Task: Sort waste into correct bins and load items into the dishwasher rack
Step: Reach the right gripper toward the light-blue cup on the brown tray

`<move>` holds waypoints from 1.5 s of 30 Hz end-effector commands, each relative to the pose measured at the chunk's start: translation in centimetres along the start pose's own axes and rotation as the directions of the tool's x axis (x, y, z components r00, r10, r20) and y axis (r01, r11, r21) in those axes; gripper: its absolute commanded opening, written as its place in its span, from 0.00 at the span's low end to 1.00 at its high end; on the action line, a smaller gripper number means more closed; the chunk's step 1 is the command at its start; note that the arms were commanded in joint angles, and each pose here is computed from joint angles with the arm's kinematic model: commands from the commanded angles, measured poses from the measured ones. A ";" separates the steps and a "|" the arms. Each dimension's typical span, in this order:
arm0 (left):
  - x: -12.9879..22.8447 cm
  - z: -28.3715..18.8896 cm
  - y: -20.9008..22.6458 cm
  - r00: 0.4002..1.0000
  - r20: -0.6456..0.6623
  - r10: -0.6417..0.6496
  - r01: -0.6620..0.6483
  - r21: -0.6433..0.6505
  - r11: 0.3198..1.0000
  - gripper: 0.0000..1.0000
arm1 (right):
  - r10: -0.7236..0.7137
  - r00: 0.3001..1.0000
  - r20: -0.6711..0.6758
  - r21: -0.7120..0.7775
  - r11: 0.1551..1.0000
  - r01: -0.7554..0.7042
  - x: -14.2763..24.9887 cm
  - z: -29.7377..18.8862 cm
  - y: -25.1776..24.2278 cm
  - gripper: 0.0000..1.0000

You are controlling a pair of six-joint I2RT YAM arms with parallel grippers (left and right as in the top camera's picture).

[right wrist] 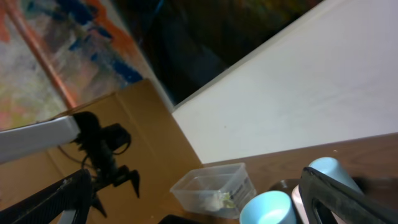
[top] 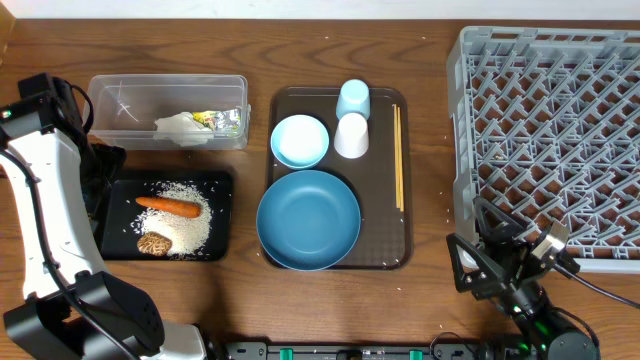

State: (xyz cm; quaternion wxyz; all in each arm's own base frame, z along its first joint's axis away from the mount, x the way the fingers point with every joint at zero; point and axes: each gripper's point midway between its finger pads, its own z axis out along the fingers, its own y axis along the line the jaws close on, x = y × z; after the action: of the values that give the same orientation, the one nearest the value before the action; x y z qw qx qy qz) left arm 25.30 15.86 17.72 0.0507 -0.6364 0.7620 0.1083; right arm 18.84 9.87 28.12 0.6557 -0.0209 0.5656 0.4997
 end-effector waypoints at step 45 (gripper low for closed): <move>-0.1 -0.1 0.2 1.000 0.001 -0.023 0.023 -0.003 1.000 0.98 | -0.172 0.624 -0.763 0.286 0.775 0.563 11.6 17.9 -9.4 0.99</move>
State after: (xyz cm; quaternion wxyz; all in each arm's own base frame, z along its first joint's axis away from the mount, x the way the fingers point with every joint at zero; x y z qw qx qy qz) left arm 25.30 15.86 17.72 0.0511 -0.6391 0.7598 0.1081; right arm 35.82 22.93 21.24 0.4692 -0.1756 0.8535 0.1436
